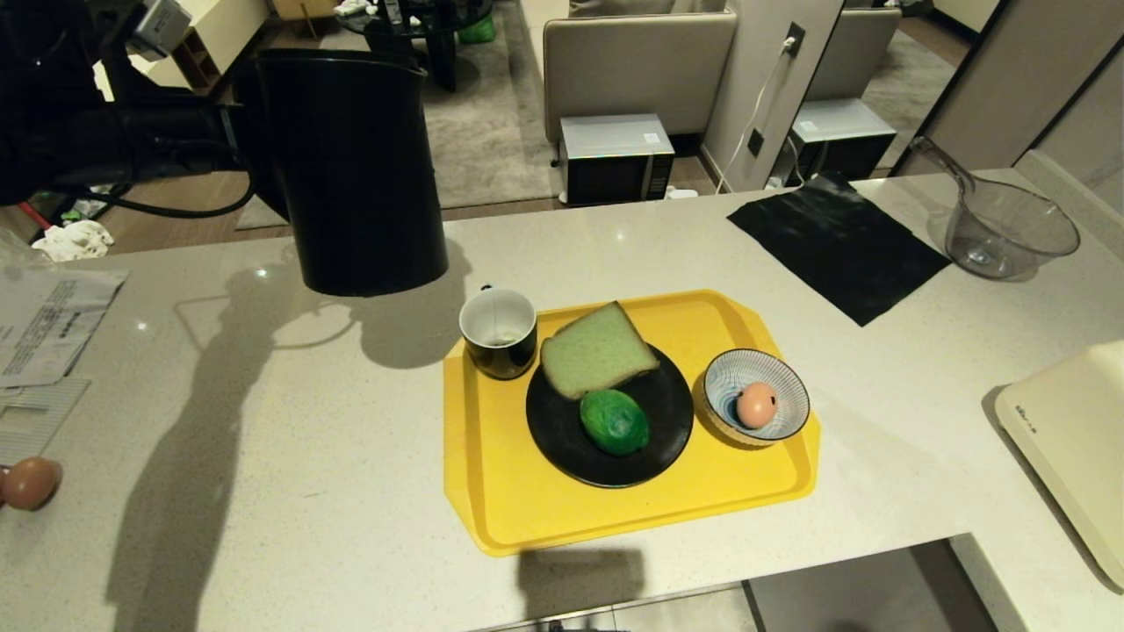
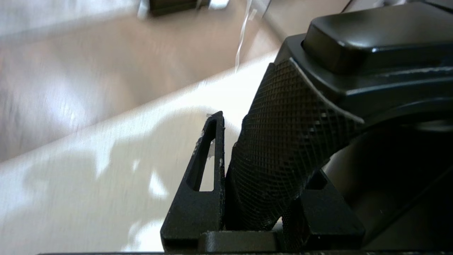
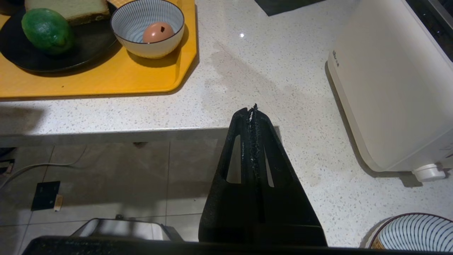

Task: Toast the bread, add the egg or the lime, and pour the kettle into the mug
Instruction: Pour water into a cup

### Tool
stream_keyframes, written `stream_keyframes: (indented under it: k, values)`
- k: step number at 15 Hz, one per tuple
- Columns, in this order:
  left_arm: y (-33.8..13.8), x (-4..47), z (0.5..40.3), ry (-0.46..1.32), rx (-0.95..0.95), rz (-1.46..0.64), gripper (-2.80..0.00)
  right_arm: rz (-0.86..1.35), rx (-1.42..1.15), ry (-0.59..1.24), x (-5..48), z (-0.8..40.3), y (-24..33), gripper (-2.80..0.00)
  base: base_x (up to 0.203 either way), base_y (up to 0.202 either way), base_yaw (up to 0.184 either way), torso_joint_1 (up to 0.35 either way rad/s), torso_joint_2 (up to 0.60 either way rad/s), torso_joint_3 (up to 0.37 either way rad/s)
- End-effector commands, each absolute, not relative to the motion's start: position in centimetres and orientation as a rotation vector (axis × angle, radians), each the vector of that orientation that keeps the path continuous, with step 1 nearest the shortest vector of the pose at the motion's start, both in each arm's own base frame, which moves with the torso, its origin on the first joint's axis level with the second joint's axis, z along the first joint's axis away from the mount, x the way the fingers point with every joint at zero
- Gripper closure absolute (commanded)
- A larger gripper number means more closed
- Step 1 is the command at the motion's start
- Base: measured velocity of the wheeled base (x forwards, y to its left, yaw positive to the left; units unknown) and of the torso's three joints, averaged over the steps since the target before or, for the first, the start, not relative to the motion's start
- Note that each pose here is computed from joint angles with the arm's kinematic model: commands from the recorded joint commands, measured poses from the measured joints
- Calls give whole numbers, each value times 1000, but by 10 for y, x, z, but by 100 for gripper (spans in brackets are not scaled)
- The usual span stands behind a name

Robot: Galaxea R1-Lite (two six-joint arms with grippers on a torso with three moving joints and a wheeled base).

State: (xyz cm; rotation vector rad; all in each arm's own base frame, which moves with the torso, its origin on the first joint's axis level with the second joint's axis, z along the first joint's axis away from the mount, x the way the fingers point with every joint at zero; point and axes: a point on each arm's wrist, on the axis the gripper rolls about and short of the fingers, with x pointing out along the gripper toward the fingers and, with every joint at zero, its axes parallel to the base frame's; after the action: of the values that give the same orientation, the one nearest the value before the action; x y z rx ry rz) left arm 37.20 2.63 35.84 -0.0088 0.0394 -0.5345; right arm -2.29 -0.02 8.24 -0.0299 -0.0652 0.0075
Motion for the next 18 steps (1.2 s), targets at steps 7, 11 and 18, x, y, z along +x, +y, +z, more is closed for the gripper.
stream_keyframes:
  k: [7,11,18]
  values:
    - [25,378,349,-43,382,-585,0,8,-31,-38,-21,75,0,0,0,0,0,0,0,0]
    - [25,382,337,-30,558,-603,0,9,-30,-38,-21,75,0,0,0,0,0,0,0,0]
    - [26,380,330,19,763,-550,0,7,-31,-38,-21,75,0,0,0,0,0,0,0,0]
